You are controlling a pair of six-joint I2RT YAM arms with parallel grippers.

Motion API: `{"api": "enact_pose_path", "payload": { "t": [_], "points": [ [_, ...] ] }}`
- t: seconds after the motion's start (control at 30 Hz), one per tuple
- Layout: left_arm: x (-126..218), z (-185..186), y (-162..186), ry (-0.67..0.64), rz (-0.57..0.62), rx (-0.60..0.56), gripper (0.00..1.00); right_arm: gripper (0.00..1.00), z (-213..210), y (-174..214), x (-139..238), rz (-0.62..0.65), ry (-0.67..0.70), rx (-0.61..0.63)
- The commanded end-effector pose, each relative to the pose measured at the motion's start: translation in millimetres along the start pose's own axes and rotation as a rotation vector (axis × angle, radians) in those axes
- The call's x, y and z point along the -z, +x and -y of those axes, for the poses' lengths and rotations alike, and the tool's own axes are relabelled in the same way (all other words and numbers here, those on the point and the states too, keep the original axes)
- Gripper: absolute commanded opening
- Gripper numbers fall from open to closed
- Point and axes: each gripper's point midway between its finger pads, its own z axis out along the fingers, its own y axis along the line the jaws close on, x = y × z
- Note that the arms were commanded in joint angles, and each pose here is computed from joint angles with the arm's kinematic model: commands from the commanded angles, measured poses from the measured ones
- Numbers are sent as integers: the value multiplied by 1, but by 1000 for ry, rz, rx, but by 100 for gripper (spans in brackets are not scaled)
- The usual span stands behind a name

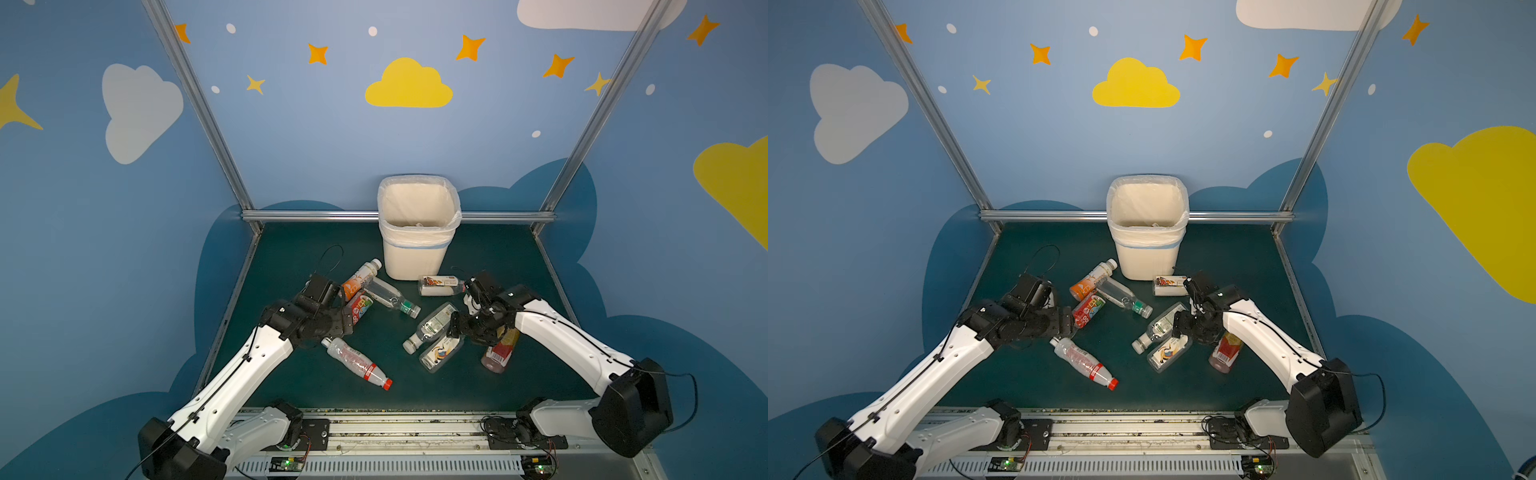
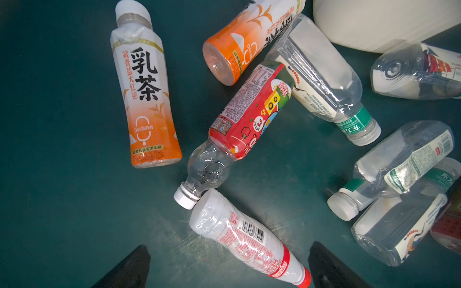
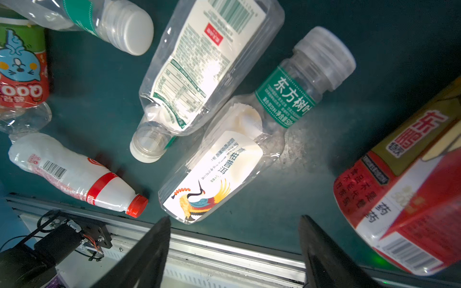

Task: Throw the plastic bottles in the bin
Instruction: 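Move the right gripper back over the clear water bottles near the pile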

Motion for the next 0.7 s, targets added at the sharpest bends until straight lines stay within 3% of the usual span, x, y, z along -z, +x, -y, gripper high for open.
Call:
{"api": "enact_pose_path", "payload": {
  "t": [0.0,0.47,0.67],
  "points": [
    [-5,-8,4,-39,-32,-9,100,81,-4,0,4,14,-28,-3],
    [-27,0,24,21,-142,-14,100,81,-9,2,1,1,-37,27],
    [-26,-3,27,-1,-154,67,99,80,-14,2,-1,-3,-44,40]
  ]
}}
